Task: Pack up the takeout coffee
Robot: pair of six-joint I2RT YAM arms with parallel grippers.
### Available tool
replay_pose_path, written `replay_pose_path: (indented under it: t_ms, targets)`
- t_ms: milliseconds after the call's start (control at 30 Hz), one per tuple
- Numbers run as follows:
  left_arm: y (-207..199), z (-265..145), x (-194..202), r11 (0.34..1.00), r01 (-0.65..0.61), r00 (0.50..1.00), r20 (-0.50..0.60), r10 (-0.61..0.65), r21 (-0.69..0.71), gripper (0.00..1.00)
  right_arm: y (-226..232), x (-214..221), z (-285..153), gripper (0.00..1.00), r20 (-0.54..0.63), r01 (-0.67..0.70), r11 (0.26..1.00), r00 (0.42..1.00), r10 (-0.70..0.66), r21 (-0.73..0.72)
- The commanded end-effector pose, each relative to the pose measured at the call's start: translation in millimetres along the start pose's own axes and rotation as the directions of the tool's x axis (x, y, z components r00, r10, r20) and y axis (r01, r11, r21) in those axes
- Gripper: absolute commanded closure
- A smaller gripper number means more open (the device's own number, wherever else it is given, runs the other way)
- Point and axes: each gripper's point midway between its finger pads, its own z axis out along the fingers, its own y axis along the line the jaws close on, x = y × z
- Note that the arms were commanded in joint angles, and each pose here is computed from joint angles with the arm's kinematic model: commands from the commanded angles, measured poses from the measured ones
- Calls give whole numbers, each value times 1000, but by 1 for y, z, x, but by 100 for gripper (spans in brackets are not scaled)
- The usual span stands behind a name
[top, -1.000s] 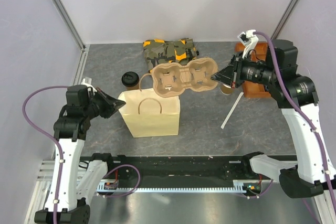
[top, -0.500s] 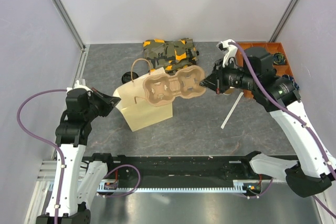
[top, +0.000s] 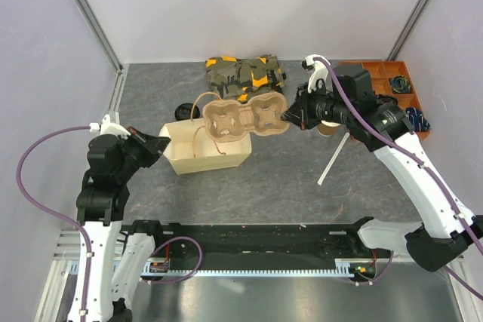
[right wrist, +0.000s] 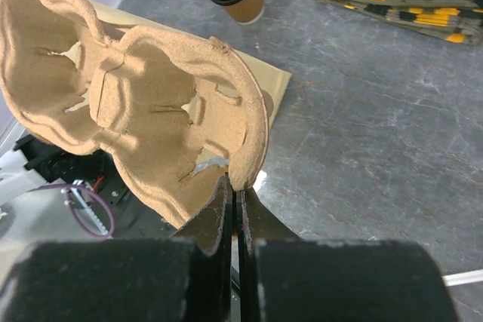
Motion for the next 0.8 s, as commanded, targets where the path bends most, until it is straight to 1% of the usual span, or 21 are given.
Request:
replay_pose_path:
  t_ms: [0,133,200,300,333,367,467,567,633,667,700,767]
  targets:
    - [-13,-5,-10,988,-129,990,66,124,81,98,-10,-17,-6,100,68,-7,997,998,2,81]
    - [-7,-4,-7,990,-121,991,65,116,71,98,-2,-24,-9,100,90,3,999,996,-7,49]
    - [-7,-4,-8,992,-107,992,68,102,67,98,-2,-23,-9,100,83,21,998,996,-26,56]
    - [-7,-4,-10,998,-39,996,79,35,52,98,2,-18,-6,100,67,53,996,996,-58,74]
    - [-4,-3,-9,999,17,997,74,-20,36,98,-2,-18,-5,100,68,59,993,995,-66,101]
    - [-4,0,-6,999,32,998,50,-33,28,98,0,-17,-5,100,70,59,993,995,-66,98]
    - [-4,5,3,997,60,998,-1,-60,38,98,13,-29,-9,100,116,62,997,991,-67,42]
    - [2,10,8,998,56,998,-13,-55,31,98,26,-42,-13,100,170,39,999,985,-36,-12]
    - [4,11,10,998,55,998,-19,-55,30,98,24,-45,-13,100,175,23,1000,984,-24,4]
    - [5,12,12,998,57,998,-26,-56,28,98,12,-43,-10,100,165,6,998,986,-16,63]
    - [5,12,13,998,57,998,-28,-56,30,98,7,-42,-9,100,162,-4,996,987,-11,88]
    - [5,12,13,998,48,999,-28,-47,32,98,1,-39,-3,100,149,-34,995,989,19,94]
